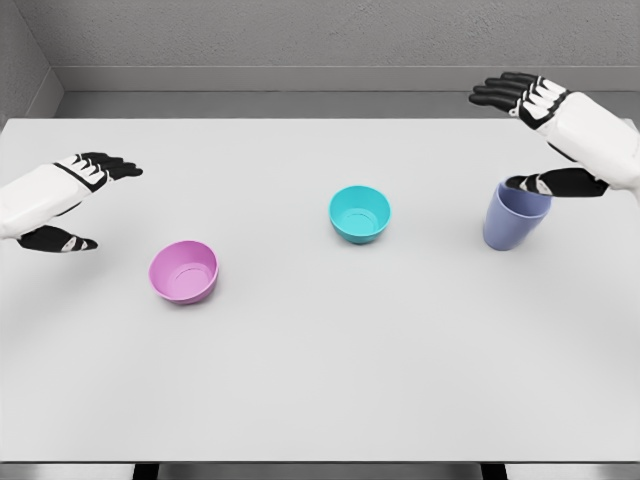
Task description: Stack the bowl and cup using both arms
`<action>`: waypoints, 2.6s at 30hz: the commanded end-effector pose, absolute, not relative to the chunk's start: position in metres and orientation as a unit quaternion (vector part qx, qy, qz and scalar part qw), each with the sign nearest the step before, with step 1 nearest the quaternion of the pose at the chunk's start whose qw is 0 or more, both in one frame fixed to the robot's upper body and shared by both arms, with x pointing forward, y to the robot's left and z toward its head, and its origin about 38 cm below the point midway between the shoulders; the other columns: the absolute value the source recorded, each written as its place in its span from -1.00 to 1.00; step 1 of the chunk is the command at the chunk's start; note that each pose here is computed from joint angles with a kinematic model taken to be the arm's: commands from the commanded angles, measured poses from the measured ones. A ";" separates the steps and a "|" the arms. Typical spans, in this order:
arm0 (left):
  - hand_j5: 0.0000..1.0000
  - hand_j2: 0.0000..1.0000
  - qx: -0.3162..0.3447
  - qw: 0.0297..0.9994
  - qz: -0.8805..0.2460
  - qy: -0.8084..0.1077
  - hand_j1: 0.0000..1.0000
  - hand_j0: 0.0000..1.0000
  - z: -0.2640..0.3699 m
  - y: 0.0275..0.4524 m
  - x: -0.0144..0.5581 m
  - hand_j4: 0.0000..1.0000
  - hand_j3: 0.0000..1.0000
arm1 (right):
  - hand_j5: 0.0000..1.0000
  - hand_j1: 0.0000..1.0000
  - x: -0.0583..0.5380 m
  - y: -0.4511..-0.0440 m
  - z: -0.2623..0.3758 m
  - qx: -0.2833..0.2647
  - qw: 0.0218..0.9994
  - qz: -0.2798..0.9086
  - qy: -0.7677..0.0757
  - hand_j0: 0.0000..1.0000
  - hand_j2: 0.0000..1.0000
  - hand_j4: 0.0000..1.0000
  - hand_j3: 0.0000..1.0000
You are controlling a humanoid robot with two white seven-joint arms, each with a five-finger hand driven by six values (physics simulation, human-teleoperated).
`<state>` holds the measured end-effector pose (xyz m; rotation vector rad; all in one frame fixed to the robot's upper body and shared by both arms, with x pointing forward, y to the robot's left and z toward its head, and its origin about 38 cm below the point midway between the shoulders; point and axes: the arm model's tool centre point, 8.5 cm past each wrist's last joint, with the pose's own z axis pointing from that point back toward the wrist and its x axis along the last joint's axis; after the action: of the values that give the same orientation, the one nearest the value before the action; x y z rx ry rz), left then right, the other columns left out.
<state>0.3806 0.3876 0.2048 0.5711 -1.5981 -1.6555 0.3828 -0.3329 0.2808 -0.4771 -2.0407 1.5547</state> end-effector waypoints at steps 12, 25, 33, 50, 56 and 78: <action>1.00 1.00 0.202 0.318 -0.761 -0.528 1.00 1.00 0.233 0.360 0.391 1.00 1.00 | 1.00 1.00 0.383 -0.339 0.283 -0.204 0.241 0.605 -0.731 1.00 1.00 1.00 1.00; 1.00 1.00 0.096 0.242 -0.847 -0.463 1.00 1.00 0.233 0.308 0.388 1.00 1.00 | 1.00 1.00 0.410 -0.366 0.277 -0.218 0.290 0.659 -0.659 1.00 1.00 1.00 1.00; 1.00 1.00 0.104 0.222 -0.860 -0.447 1.00 1.00 0.236 0.306 0.381 1.00 1.00 | 1.00 1.00 0.391 -0.404 0.283 -0.224 0.321 0.691 -0.608 1.00 1.00 1.00 1.00; 1.00 1.00 0.067 0.224 -0.854 -0.465 1.00 1.00 0.212 0.280 0.388 1.00 1.00 | 1.00 1.00 0.386 -0.390 0.263 -0.152 0.351 0.721 -0.578 1.00 1.00 1.00 1.00; 1.00 1.00 0.066 0.231 -0.853 -0.462 1.00 1.00 0.208 0.283 0.388 1.00 1.00 | 1.00 1.00 0.387 -0.390 0.266 -0.142 0.355 0.729 -0.568 1.00 1.00 1.00 1.00; 1.00 1.00 0.068 0.254 -0.849 -0.457 1.00 1.00 0.190 0.285 0.403 1.00 1.00 | 1.00 1.00 0.417 -0.388 0.240 -0.130 0.392 0.697 -0.586 1.00 1.00 1.00 1.00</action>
<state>0.4008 0.2841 0.1920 0.1856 -1.2439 -2.3184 0.4157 -0.3881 0.2430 -0.3384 -1.4865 1.7854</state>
